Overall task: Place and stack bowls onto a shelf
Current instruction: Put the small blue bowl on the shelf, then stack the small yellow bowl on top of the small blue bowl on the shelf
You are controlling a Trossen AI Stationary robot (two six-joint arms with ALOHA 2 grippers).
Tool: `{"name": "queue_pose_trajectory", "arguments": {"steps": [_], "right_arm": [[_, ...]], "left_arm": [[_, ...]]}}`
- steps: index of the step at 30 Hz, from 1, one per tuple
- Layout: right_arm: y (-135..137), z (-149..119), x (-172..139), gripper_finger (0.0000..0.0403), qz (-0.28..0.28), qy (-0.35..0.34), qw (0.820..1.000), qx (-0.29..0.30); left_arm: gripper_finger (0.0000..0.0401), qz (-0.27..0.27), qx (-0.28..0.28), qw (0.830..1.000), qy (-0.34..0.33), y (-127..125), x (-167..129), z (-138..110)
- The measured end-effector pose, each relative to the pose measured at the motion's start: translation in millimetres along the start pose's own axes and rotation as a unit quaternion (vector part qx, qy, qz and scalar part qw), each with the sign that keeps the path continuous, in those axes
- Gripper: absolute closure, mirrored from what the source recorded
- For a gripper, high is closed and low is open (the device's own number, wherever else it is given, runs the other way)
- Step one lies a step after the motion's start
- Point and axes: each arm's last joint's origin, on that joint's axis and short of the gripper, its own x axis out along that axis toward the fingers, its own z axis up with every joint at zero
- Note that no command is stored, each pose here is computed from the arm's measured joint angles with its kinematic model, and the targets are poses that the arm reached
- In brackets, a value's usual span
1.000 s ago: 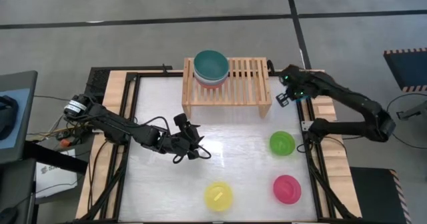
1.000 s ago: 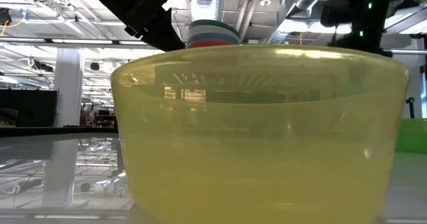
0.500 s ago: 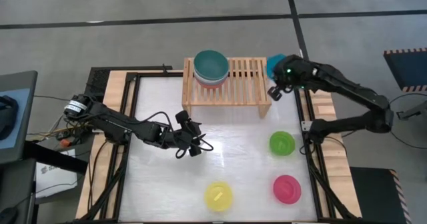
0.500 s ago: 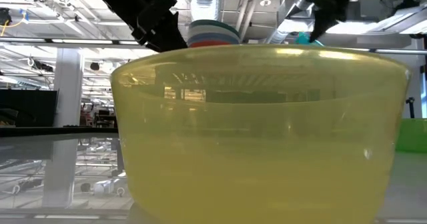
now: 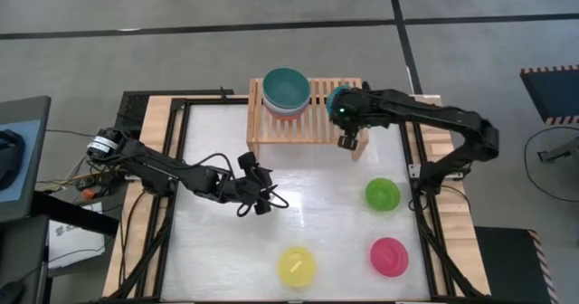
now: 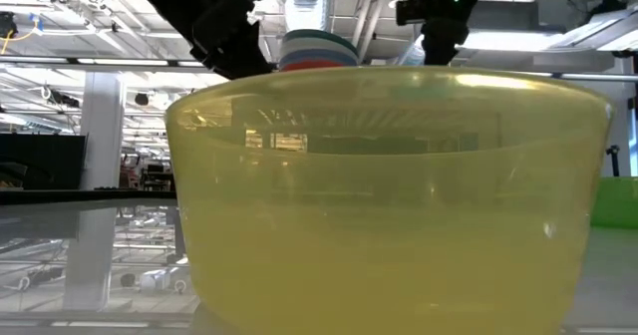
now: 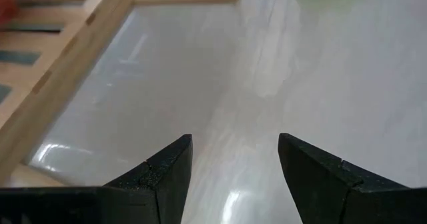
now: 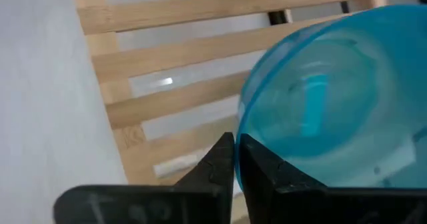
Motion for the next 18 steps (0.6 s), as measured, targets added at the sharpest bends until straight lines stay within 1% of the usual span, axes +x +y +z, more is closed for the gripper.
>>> {"name": "queue_pose_trajectory", "arguments": {"steps": [3,6,9,11,14,16,18], "right_arm": [[2,3,4,0.0338,0.002,0.004,1.000,-0.012],[1,7,0,0.0311,0.001,-0.006,1.000,-0.012],[-1,7,-10,0.0272,-0.001,-0.021,1.000,-0.003],[-3,5,-22,0.0244,-0.003,-0.043,0.999,0.019],[-2,-2,-45,0.0209,-0.010,-0.075,0.995,0.058],[4,-8,-60,0.0192,0.001,-0.095,0.993,0.076],[16,-15,-71,0.0185,0.021,-0.125,0.988,0.088]], "left_arm": [[0.0191,0.004,-0.003,1.000,0.013,1,0,-3],[0.0191,0.005,-0.006,1.000,0.017,1,0,-4],[0.0191,0.003,-0.008,1.000,0.018,1,0,-4],[0.0191,-0.007,-0.009,1.000,0.020,0,0,-4],[0.0191,-0.036,-0.014,0.999,0.027,-1,0,-4],[0.0191,-0.075,-0.014,0.996,0.036,-3,0,-5],[0.0191,-0.119,-0.018,0.992,0.038,-7,0,-7]]}}
